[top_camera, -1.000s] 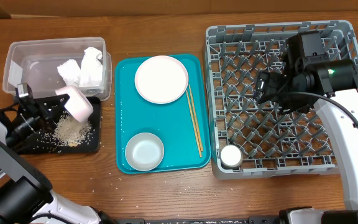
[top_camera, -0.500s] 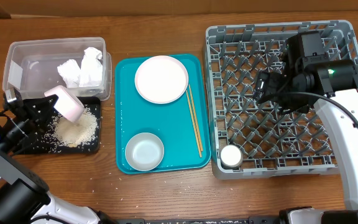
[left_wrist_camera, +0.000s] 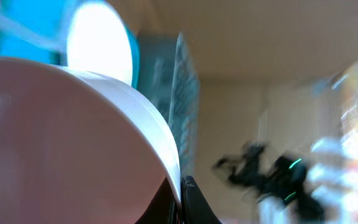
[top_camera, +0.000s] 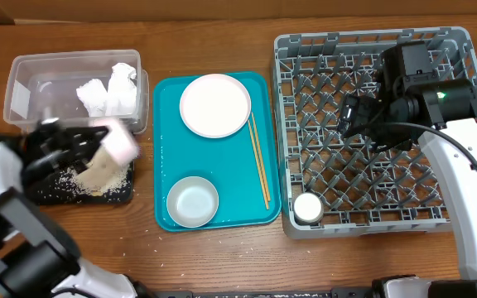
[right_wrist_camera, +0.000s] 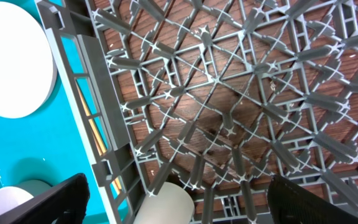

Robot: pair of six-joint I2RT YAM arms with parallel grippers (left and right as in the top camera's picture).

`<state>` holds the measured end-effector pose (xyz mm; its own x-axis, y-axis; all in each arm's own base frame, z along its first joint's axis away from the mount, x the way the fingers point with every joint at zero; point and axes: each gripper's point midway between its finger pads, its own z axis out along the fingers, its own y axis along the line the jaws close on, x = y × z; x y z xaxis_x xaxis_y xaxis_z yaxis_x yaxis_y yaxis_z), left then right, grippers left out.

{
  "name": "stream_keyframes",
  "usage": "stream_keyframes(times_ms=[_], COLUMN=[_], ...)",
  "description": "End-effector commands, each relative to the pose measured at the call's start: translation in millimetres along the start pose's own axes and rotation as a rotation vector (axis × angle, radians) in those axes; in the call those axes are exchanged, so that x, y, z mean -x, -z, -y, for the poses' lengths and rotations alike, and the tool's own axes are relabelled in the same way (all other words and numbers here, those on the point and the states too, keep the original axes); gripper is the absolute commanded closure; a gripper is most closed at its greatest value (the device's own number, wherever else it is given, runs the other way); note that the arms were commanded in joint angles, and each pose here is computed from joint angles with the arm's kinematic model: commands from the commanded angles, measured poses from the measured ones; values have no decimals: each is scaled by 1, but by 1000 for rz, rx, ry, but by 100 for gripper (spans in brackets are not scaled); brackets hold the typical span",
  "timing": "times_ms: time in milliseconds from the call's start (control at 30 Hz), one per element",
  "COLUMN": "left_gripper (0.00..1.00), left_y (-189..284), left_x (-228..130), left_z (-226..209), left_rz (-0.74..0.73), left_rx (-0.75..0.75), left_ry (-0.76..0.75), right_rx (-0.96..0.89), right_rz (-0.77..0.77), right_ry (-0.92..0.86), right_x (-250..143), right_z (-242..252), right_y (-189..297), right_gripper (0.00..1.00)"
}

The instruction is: Sort waste into correct bins and load items into the dishwasher

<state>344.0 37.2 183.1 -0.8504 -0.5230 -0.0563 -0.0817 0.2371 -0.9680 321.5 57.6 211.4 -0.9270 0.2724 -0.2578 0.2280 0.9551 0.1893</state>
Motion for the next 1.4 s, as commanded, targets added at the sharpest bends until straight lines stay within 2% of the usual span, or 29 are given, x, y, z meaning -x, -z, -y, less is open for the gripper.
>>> stream_keyframes(times_ms=[0, 200, 333, 400, 667, 733, 833, 867, 967, 1133, 1233, 1367], left_gripper=[96, 96, 96, 96, 94, 83, 49, 43, 39, 36, 35, 19], left_y=[-37, -82, -98, -106, -154, -158, -162, -162, -161, -149, -128, -96], left_x=[-23, -40, -53, -60, -80, -84, -86, -86, -82, -52, -16, 22], left_z=[16, -21, -50, -61, -90, -88, -80, -76, -57, -4, 33, 50], left_rz=[-147, -217, -235, -266, -377, -387, -407, -409, -402, -291, -178, -58], left_rx=[264, 876, 1162, 1223, 1241, 1234, 1222, 1222, 1218, 1189, 1129, 1122], left_ry=[-209, -368, -439, -463, -555, -575, -613, -614, -616, -557, -508, -477], right_rx=[19, 18, 20, 21, 26, 27, 28, 29, 68, 298, 407, 455], right_rz=[25, 26, 30, 32, 47, 48, 51, 52, 47, 53, 101, 133], right_ry=[4, 5, 6, 6, 26, 26, 26, 26, 29, 103, 181, 242], right_x=[5, 5, 6, 7, 10, 11, 11, 12, 11, 11, 10, -1], right_z=[-4, -4, -4, -4, -6, -6, -6, -6, -13, -69, -128, -191], right_y=[8, 8, 8, 8, 8, 8, 8, 8, 8, 15, 14, -7], right_gripper=[7, 7, 7, 7, 7, 7, 7, 7, 7, 10, 13, 15])
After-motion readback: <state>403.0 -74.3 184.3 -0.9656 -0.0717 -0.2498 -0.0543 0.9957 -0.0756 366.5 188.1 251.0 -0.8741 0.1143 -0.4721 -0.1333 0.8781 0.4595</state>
